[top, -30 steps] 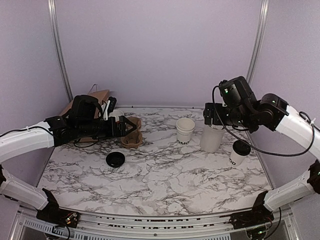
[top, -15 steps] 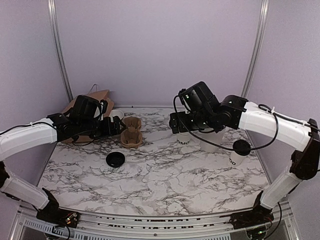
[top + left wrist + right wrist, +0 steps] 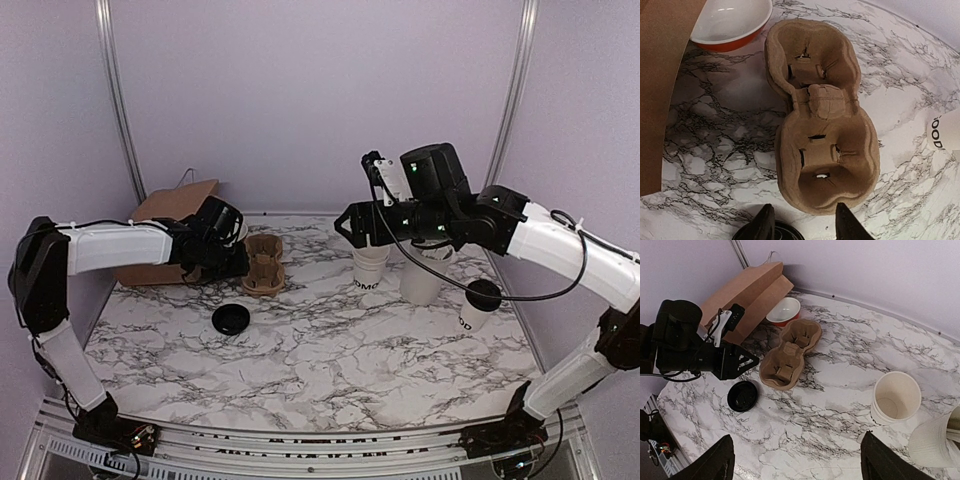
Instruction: Pack the takeout coffee
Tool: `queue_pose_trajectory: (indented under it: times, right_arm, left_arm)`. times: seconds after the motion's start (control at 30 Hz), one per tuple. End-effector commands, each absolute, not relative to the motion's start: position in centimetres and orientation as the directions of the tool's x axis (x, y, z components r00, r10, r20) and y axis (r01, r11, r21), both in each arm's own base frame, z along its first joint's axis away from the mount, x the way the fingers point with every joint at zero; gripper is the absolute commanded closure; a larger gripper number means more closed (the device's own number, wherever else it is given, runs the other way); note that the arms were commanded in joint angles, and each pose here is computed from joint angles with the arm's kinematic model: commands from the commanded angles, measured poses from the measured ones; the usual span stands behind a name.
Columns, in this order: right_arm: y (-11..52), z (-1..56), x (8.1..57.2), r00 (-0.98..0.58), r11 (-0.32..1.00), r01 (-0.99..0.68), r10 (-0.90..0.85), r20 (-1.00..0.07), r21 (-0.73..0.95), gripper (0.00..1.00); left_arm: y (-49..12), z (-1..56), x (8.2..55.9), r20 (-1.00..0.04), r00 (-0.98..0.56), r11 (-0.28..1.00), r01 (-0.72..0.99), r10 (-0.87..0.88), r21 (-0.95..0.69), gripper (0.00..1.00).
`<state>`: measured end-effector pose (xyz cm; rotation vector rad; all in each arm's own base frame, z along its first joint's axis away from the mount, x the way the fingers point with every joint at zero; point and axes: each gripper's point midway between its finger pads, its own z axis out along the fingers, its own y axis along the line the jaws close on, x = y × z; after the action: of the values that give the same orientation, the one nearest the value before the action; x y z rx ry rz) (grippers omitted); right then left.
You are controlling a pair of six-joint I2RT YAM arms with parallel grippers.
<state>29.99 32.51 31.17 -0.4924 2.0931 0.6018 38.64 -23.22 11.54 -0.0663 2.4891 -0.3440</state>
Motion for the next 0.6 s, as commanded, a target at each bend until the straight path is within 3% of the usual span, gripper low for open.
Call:
queue_pose_trajectory:
  times: [0.0,0.23,0.57]
  right_arm:
    - [32.8,32.3,29.9,-0.483,0.766,-0.605,-0.136,-0.865,0.218,0.16]
    - [32.4,32.1,30.0,-0.481,0.768,-0.605,-0.143,-0.865,0.21,0.16]
    - [33.3,31.1,29.9,-0.494,0.743,-0.625,-0.141,-0.858,0.237,0.16]
  left_arm:
    - [-22.9,12.0,40.8,-0.599,-0.788,0.977,-0.016,-0.143,-0.212,0.64]
    - [-22.4,10.6,42.2,-0.598,-0.788,0.986,-0.069,-0.148,-0.153,0.72]
    - [-23.0,8.7,42.8,-0.565,-0.815,0.987,-0.053,-0.129,-0.15,0.74]
